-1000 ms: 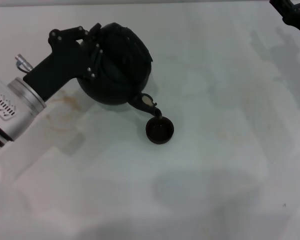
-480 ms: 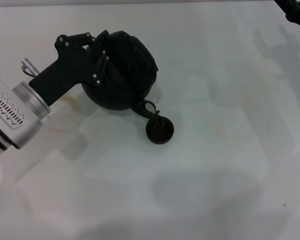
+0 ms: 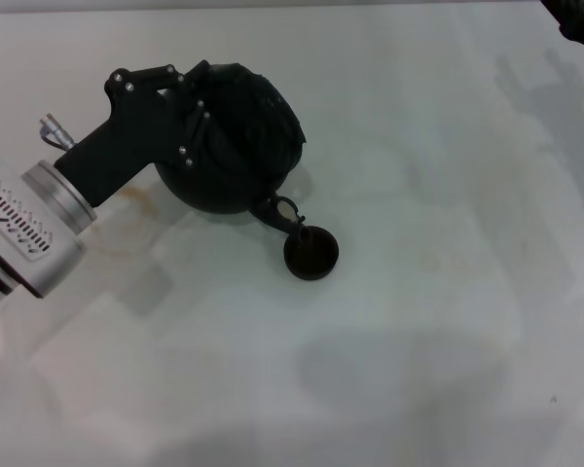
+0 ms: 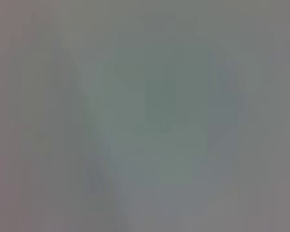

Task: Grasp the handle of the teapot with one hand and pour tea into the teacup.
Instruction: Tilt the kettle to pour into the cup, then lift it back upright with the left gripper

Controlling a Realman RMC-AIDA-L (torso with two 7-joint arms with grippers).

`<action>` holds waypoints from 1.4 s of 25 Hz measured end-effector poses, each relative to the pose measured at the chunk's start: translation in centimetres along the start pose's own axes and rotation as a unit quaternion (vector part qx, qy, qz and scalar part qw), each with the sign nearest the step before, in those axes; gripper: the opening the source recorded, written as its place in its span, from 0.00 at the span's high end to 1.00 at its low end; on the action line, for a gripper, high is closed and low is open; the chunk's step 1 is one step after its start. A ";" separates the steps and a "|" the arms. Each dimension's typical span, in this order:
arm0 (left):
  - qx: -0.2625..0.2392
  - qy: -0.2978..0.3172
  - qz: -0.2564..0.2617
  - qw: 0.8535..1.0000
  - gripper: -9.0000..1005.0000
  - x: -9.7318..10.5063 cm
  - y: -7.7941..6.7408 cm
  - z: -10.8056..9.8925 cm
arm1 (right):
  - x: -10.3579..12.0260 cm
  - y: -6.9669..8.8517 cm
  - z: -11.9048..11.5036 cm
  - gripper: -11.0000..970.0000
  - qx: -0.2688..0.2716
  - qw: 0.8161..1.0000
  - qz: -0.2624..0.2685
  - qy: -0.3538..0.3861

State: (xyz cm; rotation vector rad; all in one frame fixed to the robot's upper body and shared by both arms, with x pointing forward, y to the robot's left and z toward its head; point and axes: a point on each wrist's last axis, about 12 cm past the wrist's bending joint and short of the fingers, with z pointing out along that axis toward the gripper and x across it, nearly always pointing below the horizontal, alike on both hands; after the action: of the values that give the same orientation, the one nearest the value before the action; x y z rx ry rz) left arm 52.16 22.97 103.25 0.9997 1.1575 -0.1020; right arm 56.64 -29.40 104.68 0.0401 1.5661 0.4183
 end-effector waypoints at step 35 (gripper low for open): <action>0.005 0.001 0.010 1.000 0.89 0.0 0.4 0.5 | -0.1 -0.4 -0.1 0.11 0.010 1.000 0.004 -0.003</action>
State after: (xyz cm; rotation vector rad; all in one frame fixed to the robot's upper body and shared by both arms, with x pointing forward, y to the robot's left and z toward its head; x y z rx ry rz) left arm 52.78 22.86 103.52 1.0189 1.1498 -0.0913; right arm 56.61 -29.81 104.63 0.0627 1.5655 0.4089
